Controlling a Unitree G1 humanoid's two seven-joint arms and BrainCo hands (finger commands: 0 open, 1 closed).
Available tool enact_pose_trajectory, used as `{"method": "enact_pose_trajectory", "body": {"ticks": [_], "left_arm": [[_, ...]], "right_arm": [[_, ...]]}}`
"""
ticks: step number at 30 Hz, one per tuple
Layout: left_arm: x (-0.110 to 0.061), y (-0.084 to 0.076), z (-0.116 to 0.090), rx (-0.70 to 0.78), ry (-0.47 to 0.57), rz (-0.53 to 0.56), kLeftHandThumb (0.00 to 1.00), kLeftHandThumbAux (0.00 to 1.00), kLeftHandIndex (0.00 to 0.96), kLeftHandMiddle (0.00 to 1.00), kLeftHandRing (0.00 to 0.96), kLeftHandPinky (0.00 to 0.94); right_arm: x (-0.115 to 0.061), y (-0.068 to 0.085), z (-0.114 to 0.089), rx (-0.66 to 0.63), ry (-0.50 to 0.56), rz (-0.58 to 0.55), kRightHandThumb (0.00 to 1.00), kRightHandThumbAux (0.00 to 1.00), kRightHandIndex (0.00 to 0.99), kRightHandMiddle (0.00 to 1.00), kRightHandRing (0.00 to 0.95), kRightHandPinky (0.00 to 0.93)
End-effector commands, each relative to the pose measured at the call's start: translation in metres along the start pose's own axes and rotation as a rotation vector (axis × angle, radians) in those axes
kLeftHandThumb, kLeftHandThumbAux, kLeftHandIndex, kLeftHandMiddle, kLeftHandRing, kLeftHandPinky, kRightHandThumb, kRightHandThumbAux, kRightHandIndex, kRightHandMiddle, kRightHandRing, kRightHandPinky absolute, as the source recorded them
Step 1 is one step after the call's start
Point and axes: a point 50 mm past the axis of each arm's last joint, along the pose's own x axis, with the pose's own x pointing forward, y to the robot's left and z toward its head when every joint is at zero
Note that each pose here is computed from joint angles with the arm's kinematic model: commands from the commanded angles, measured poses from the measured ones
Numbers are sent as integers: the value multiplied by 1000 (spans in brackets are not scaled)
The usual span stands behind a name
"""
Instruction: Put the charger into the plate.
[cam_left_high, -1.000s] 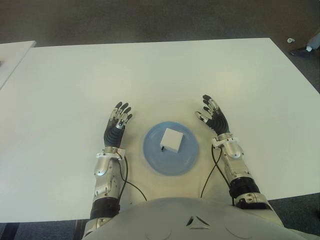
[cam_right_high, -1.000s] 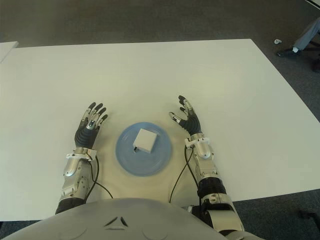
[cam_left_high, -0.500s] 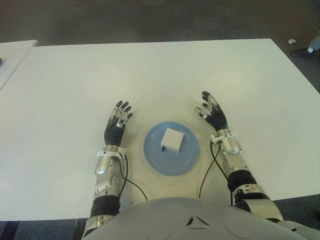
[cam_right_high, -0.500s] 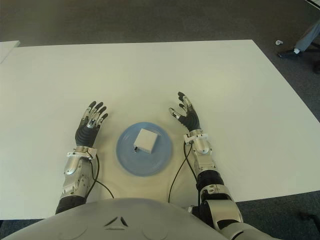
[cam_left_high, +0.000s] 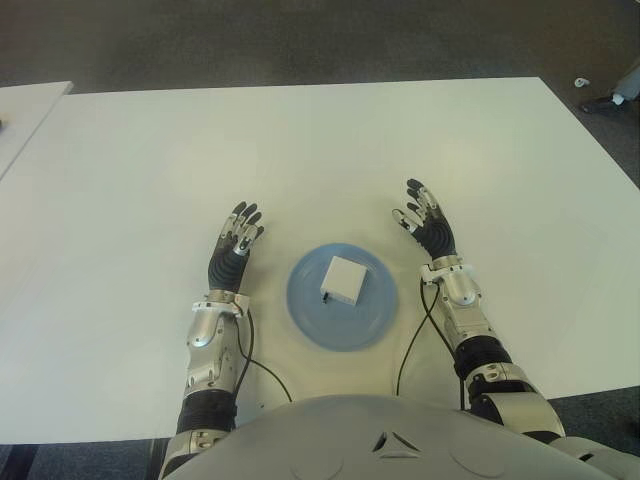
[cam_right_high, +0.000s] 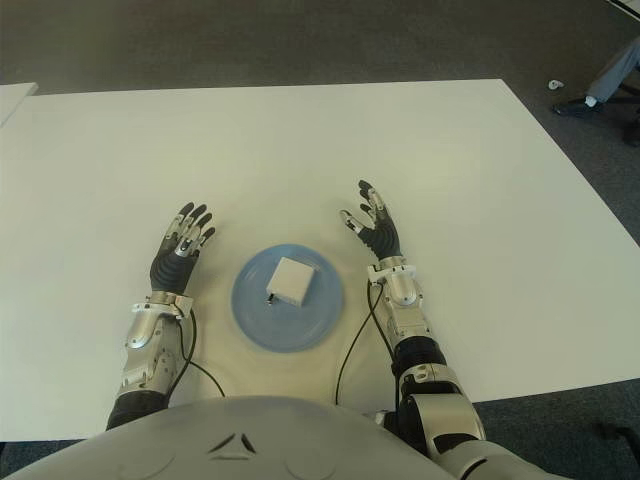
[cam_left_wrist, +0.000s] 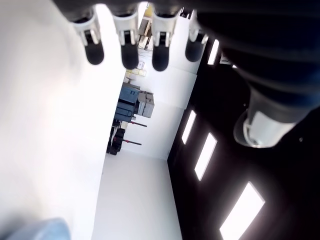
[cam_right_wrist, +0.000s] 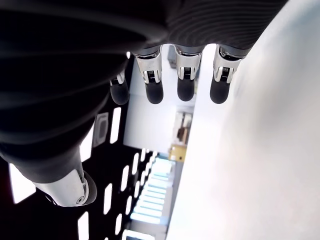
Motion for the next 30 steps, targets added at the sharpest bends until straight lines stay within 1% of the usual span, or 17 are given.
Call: {"method": "enact_pose_trajectory", "body": {"ticks": [1,11,18,23,29,30], "left_arm": [[-6,6,-9,21,67,24,0,572,67,93,87,89],[-7,10,-9,54,80,27,0,581,59,83,80,86],[-8,13,-8,84,94,28,0,586,58,84,77,78],[-8,16,-7,89,97,24,3,589,54,78,72,77],[-8,18,-6,91,95,24,17,594,53,76,72,85],[-8,18,-6,91,95,24,18,596,55,78,73,86]], "right_arm": [[-31,14,-32,22,152,14,50,604,0,0,0,0],[-32,16,-32,24,165,5,50,594,0,0,0,0],[-36,19,-32,29,165,-7,37,545,0,0,0,0],[-46,20,-26,19,152,-24,27,526,0,0,0,0],[-63,19,-17,19,162,-43,22,561,0,0,0,0],[-65,20,-15,23,167,-46,25,582,0,0,0,0]]}}
